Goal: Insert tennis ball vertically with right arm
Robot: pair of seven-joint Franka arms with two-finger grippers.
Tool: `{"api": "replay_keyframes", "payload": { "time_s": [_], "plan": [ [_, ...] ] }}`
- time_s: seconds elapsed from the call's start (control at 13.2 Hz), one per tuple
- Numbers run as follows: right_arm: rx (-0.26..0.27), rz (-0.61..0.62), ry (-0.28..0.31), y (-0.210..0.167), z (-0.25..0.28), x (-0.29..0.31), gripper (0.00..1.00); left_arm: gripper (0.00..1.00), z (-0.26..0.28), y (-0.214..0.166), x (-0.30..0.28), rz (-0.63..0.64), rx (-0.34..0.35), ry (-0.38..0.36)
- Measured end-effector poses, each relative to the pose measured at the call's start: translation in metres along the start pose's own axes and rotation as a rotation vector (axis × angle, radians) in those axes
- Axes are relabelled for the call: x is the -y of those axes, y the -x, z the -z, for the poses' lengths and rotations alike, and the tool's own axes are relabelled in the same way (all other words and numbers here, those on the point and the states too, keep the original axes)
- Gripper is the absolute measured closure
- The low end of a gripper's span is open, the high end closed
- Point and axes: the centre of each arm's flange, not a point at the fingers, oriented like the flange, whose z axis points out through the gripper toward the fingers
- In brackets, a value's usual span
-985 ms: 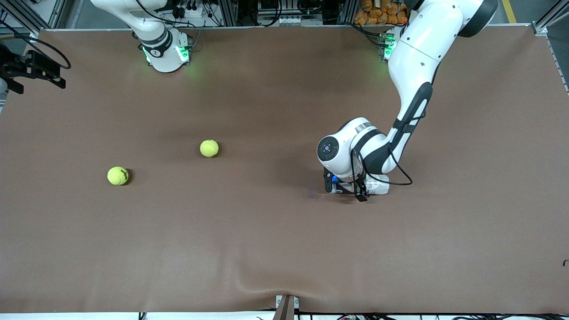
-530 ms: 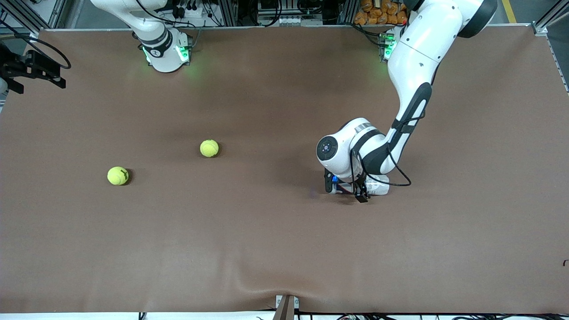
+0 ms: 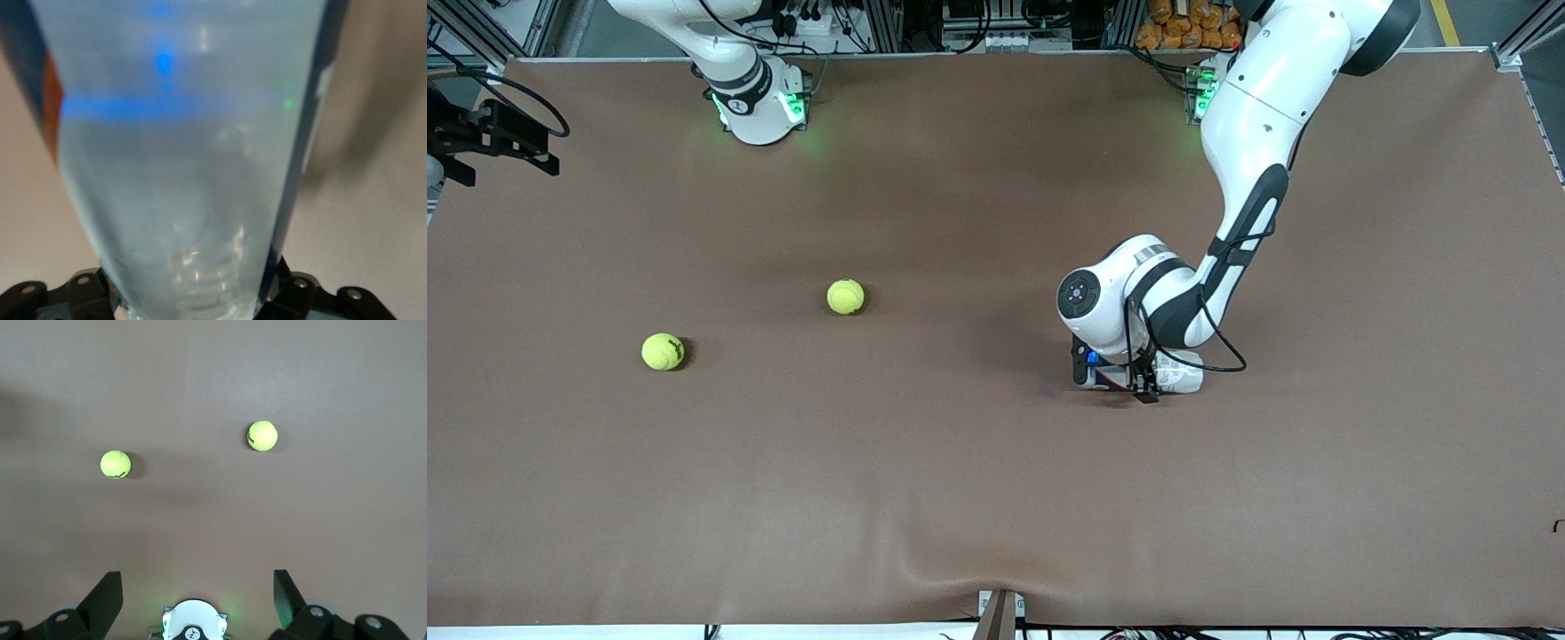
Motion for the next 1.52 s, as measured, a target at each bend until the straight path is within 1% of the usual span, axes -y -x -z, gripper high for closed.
{"api": "replay_keyframes", "payload": {
  "time_s": [0.38,0.53,0.68,0.83,0.91,0.98,1.14,1.21,1.29,1.52],
  "plan": [
    [0.001,-0.001,0.000,0.000,0.000,0.000,0.00,0.17,0.047,-0.028,0.002,0.015,-0.112,-0.043],
    [0.003,-0.001,-0.001,-0.001,-0.001,-0.001,0.00,0.17,0.058,-0.036,0.002,0.043,-0.184,-0.049],
    [0.015,-0.004,0.001,-0.005,-0.007,-0.003,0.00,0.18,0.076,-0.050,-0.001,0.063,-0.271,-0.065],
    [0.038,-0.025,-0.003,-0.013,-0.018,-0.014,0.00,0.19,0.099,-0.065,-0.005,0.092,-0.376,-0.084],
    [0.064,-0.038,-0.008,-0.021,-0.031,-0.022,0.00,0.19,0.110,-0.071,-0.005,0.113,-0.433,-0.094],
    [0.100,-0.050,-0.012,-0.032,-0.050,-0.030,0.00,0.19,0.119,-0.074,-0.003,0.138,-0.499,-0.111],
    [0.164,-0.074,-0.001,-0.059,-0.091,-0.049,0.00,0.19,0.135,-0.078,0.002,0.190,-0.630,-0.131],
    [0.173,-0.082,0.012,-0.071,-0.107,-0.057,0.00,0.19,0.142,-0.079,0.004,0.212,-0.685,-0.135],
    [0.171,-0.084,0.023,-0.082,-0.120,-0.062,0.00,0.19,0.149,-0.081,0.005,0.236,-0.746,-0.141],
    [0.159,-0.092,0.028,-0.102,-0.155,-0.072,0.00,0.19,0.165,-0.092,0.003,0.305,-0.936,-0.162]
  ]
}}
